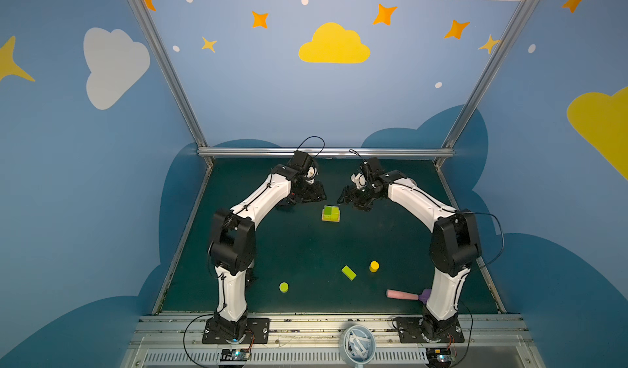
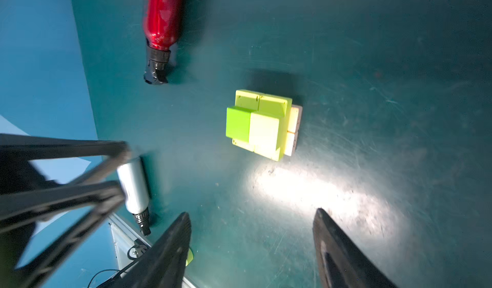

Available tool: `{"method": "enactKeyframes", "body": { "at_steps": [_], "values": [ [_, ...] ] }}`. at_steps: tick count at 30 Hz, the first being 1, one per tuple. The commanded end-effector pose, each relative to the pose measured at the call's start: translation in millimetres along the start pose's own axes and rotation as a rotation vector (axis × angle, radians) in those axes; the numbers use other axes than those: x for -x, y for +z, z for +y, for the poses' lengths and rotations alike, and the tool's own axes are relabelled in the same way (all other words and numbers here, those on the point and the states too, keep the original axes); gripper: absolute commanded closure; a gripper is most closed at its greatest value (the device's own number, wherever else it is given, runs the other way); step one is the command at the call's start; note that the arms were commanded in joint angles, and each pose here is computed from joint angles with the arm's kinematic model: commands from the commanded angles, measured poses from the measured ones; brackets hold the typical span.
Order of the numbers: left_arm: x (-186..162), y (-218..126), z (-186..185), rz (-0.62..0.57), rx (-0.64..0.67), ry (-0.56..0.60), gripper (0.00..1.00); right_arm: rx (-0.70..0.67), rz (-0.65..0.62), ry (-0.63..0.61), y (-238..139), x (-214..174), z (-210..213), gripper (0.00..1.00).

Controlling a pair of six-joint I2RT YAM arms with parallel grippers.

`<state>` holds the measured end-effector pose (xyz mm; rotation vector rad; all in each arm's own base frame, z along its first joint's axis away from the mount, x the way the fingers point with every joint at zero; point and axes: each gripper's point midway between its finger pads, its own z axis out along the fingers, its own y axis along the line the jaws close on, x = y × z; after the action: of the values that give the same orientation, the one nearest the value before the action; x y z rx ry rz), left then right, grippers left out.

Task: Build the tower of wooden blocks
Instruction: 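Raise both grippers away from the stack, then swing the left gripper toward the lime-green block while the right gripper withdraws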

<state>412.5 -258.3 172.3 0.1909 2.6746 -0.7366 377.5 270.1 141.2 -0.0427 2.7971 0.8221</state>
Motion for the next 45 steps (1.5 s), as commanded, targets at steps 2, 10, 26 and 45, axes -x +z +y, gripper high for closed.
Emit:
{"method": "enactKeyframes", "body": {
  "at_steps": [2,10,26,45],
  "values": [
    [-22,-21,-15,-0.009,0.033,0.130,0.50,-0.020,-0.062,0.012,-21,-4,-5,0.28],
    [-83,-47,-40,0.014,0.073,0.310,0.49,0.013,-0.255,-0.021,-70,12,9,0.27],
    [-170,-38,-60,0.030,0.126,0.478,0.40,0.068,-0.392,-0.037,-82,-7,-11,0.20],
    [-220,29,-53,0.143,0.518,0.668,0.36,0.135,-0.512,0.026,-129,-19,-39,0.16]
  ]
}}
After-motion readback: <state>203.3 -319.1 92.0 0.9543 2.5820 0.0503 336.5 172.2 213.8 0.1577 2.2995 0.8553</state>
